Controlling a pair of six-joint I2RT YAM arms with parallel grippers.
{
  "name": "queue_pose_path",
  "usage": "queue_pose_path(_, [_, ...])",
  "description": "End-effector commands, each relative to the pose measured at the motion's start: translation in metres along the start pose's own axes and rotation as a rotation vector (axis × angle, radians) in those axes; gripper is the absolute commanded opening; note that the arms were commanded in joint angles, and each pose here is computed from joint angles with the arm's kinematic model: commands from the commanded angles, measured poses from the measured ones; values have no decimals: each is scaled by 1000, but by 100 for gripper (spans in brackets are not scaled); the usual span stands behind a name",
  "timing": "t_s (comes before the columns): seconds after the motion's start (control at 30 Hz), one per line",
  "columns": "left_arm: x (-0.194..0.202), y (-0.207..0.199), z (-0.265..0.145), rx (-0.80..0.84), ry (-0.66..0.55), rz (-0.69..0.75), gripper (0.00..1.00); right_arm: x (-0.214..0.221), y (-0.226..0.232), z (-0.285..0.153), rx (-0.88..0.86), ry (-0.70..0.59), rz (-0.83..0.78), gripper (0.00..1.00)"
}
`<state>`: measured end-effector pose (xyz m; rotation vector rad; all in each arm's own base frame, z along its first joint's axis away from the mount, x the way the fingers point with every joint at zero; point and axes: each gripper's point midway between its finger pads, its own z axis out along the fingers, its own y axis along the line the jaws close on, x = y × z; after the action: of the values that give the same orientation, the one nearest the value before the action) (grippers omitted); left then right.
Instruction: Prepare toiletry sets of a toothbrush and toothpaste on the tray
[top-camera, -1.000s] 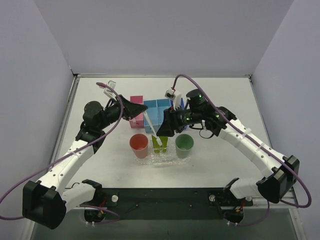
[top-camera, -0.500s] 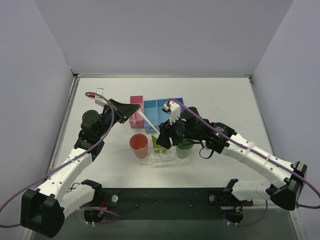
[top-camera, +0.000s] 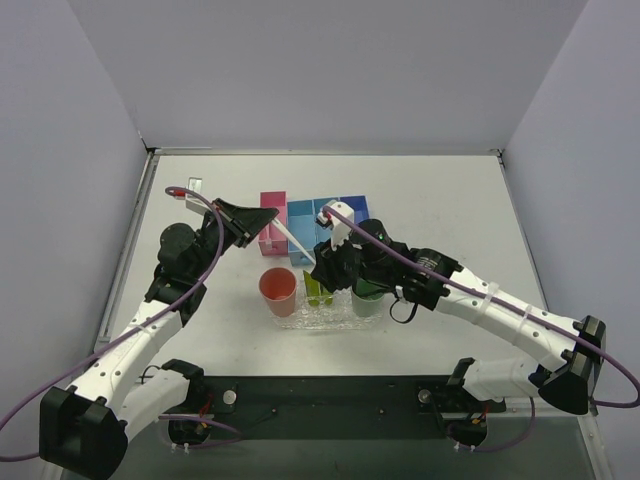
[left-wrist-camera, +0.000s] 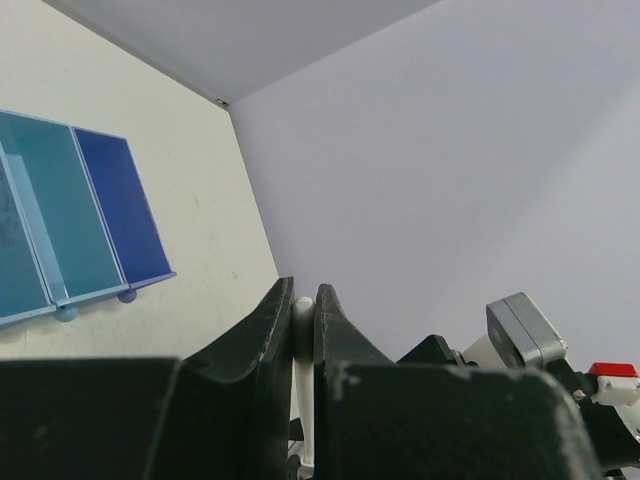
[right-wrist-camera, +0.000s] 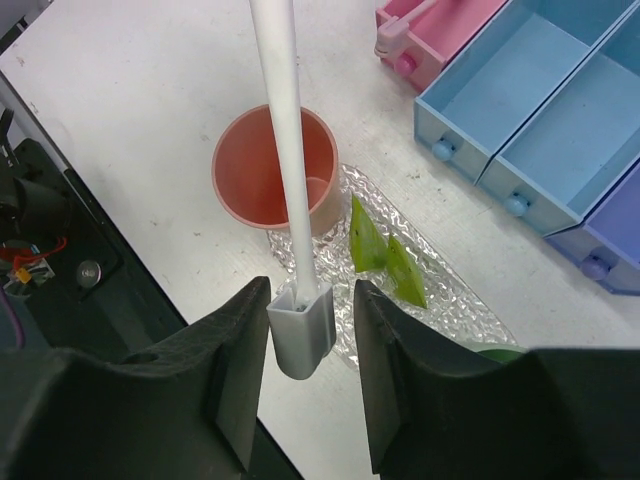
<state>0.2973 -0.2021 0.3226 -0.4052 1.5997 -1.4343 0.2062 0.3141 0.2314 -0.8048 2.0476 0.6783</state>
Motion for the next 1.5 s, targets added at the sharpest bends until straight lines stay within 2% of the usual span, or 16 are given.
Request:
queue_pose_path(0.0, [-8, -12, -3, 36, -29, 5, 0, -10, 1, 5, 15, -49, -29, 33])
queue_pose_path(0.13, [-8, -13, -3, 38, -31, 6, 0, -8, 2, 6, 10, -37, -33, 17])
queue_pose_path(0.3, [-9, -13, -3, 35, -32, 19, 0, -6, 2, 6, 14, -25, -32, 7])
queue_pose_path(0.43, [-9, -16, -3, 38, -20, 92, 0, -6, 0, 4, 21, -22, -32, 0])
queue_pose_path(0.5, [-10, -17, -3, 28, -16, 122, 13, -8, -1, 2, 30, -25, -31, 0])
queue_pose_path(0.53, [-11, -16, -3, 21, -18, 157, 25, -9, -2, -1, 35, -27, -30, 0])
queue_pose_path(0.6, [-13, -14, -6, -2, -24, 185, 37, -10, -3, -3, 46, -29, -31, 0])
queue_pose_path(0.63, [-15, -15, -7, -1, -30, 220, 50, -10, -4, -5, 48, -29, -29, 0])
queue_pose_path(0.7, [-17, -17, -10, -9, -38, 252, 61, -12, -5, -7, 56, -29, -30, 0])
queue_pose_path(0.8, [-24, -22, -12, -17, -54, 337, 70, -14, -8, -12, 71, -23, -29, 0])
queue_pose_path(0.97, [-48, -42, -23, -40, -123, 589, 76, -14, -10, -26, 86, 5, -29, 0])
queue_pose_path(1.0, [-54, -34, -26, -93, -136, 624, 77, -16, -9, -31, 85, 8, -27, 0])
queue_pose_path(1.13, [-73, -20, -38, -224, -134, 873, 77, 4, -8, -63, 73, 139, -19, 0])
queue_pose_path(1.3, [-78, 31, -46, -413, -66, 998, 78, 36, -3, -103, 44, 292, 63, 0])
queue_pose_path(1.4, [-76, 52, -48, -469, -37, 1012, 78, 61, 5, -131, 13, 420, 117, 0])
queue_pose_path(1.47, [-73, 60, -47, -486, -16, 1007, 77, 67, 11, -143, -13, 453, 141, 0])
